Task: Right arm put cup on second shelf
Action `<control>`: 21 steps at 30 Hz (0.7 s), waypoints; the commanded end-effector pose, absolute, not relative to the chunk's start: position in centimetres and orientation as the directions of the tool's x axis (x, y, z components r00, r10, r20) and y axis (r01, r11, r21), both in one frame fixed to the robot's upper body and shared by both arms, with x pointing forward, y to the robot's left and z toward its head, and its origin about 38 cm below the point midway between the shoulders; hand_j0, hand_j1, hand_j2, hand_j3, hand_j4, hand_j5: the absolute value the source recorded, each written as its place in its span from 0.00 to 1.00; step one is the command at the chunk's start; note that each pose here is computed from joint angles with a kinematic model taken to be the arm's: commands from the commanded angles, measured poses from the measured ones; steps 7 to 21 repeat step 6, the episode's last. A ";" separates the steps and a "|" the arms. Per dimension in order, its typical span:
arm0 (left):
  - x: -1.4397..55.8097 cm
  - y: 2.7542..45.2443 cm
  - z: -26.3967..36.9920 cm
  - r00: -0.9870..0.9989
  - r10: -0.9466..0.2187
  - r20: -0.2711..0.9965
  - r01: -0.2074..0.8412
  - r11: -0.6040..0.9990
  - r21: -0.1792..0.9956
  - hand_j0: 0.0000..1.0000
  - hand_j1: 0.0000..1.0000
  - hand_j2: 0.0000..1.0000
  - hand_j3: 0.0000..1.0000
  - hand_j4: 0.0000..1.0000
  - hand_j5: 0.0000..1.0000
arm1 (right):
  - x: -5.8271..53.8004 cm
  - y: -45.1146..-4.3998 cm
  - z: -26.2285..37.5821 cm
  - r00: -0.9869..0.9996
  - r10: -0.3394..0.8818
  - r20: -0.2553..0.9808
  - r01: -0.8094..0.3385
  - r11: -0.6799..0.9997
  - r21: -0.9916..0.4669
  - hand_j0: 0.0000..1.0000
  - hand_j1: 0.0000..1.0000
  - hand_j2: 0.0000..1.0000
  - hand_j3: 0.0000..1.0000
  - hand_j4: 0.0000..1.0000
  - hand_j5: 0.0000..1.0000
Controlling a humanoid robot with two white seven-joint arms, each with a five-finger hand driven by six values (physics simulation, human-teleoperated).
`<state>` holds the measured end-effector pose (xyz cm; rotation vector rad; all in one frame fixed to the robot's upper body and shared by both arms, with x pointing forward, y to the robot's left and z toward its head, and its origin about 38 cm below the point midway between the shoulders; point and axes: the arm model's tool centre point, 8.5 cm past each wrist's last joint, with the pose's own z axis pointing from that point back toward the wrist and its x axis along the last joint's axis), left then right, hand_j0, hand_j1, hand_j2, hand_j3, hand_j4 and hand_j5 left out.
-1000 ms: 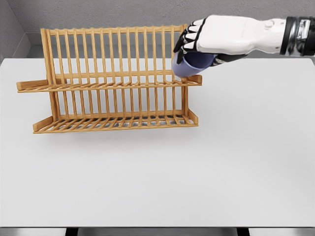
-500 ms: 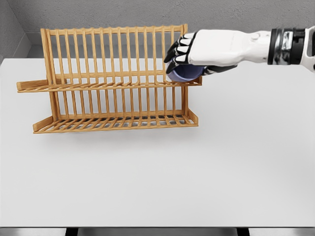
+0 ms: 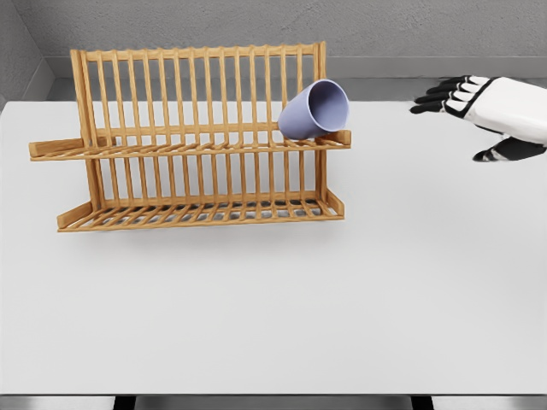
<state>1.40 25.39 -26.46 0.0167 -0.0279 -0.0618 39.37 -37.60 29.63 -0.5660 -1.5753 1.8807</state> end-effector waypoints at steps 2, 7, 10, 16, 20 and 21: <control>1.4 25.4 -26.5 0.998 -0.062 0.027 0.062 0.998 0.017 1.00 1.00 1.00 1.00 1.00 1.00 | 36.2 -44.9 29.0 -0.540 0.824 0.174 -0.075 0.159 -0.984 1.00 1.00 1.00 1.00 1.00 1.00; 1.4 25.4 -26.5 0.998 -0.062 0.028 0.062 0.998 0.017 1.00 1.00 1.00 1.00 1.00 1.00 | 36.7 -42.6 25.3 -0.553 0.796 0.244 -0.138 0.202 -0.970 1.00 1.00 1.00 1.00 1.00 1.00; 1.4 25.4 -26.5 0.998 -0.062 0.028 0.062 0.998 0.017 1.00 1.00 1.00 1.00 1.00 1.00 | 36.7 -42.6 25.3 -0.553 0.796 0.244 -0.138 0.202 -0.970 1.00 1.00 1.00 1.00 1.00 1.00; 1.4 25.4 -26.5 0.998 -0.062 0.028 0.062 0.998 0.017 1.00 1.00 1.00 1.00 1.00 1.00 | 36.7 -42.6 25.3 -0.553 0.796 0.244 -0.138 0.202 -0.970 1.00 1.00 1.00 1.00 1.00 1.00; 1.4 25.4 -26.5 0.998 -0.062 0.028 0.062 0.998 0.017 1.00 1.00 1.00 1.00 1.00 1.00 | 36.7 -42.6 25.3 -0.553 0.796 0.244 -0.138 0.202 -0.970 1.00 1.00 1.00 1.00 1.00 1.00; 1.4 25.4 -26.5 0.998 -0.062 0.028 0.062 0.998 0.017 1.00 1.00 1.00 1.00 1.00 1.00 | 36.7 -42.6 25.3 -0.553 0.796 0.244 -0.138 0.202 -0.970 1.00 1.00 1.00 1.00 1.00 1.00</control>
